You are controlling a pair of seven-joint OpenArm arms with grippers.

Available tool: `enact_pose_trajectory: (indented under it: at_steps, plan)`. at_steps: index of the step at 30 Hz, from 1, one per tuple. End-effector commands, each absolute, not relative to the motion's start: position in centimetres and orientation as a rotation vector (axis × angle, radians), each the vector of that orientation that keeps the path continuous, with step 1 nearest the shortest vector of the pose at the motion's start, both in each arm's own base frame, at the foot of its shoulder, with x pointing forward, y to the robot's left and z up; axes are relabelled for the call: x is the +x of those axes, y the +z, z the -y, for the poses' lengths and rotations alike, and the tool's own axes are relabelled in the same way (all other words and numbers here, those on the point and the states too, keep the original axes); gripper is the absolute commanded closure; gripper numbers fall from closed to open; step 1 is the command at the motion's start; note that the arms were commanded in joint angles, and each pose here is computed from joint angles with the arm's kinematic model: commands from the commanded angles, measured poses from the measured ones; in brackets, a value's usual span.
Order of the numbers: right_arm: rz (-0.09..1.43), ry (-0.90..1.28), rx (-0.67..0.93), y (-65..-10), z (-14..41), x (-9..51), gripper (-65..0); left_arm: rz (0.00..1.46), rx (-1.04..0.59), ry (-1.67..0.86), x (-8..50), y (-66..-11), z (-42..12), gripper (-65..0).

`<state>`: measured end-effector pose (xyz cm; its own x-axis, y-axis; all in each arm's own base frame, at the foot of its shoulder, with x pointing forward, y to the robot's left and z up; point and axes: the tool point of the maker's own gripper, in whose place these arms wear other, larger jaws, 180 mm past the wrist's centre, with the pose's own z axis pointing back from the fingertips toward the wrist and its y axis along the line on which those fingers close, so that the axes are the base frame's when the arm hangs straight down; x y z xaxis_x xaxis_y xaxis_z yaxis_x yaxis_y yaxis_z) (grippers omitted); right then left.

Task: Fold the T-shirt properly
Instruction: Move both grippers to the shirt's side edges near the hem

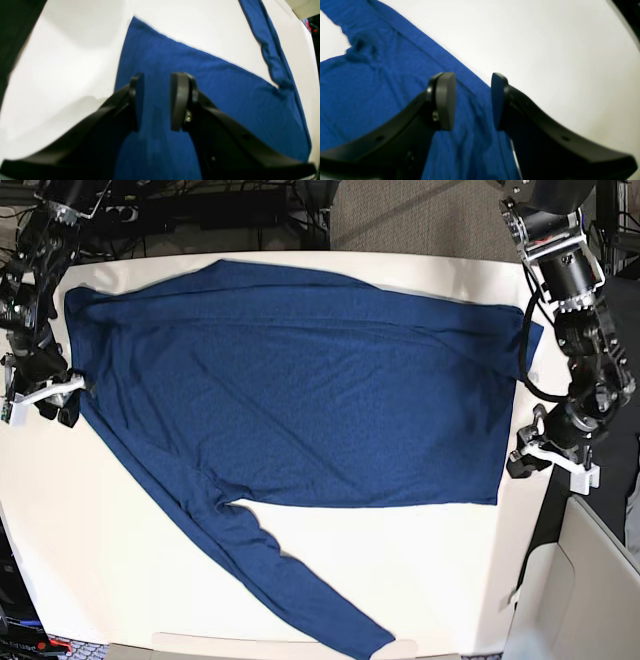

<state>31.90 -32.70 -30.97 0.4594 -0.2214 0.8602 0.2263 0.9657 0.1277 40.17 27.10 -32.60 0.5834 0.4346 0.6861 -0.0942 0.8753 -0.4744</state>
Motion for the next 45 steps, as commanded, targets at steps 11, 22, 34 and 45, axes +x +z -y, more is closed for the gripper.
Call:
enact_pose_trajectory:
  at_steps: [11, 22, 34, 45]
  plan:
    - [1.141, -0.265, 0.075, -29.0, 32.6, 37.9, -23.5, 1.039, -0.293, 0.280, 46.8, -33.4, -27.0, -17.5]
    - [1.159, -0.244, 0.089, -28.2, 31.9, 38.9, -23.5, 1.065, -0.214, 0.346, 48.5, -37.1, -28.6, -17.5]
    - [1.173, -0.236, 0.075, -27.4, 32.5, 39.3, -23.5, 1.006, -0.271, 0.323, 47.9, -39.4, -24.6, -17.5]
    - [1.180, -0.251, 0.064, -26.8, 33.7, 40.1, -23.5, 0.960, -0.257, 0.323, 45.8, -41.7, -24.9, -0.1]
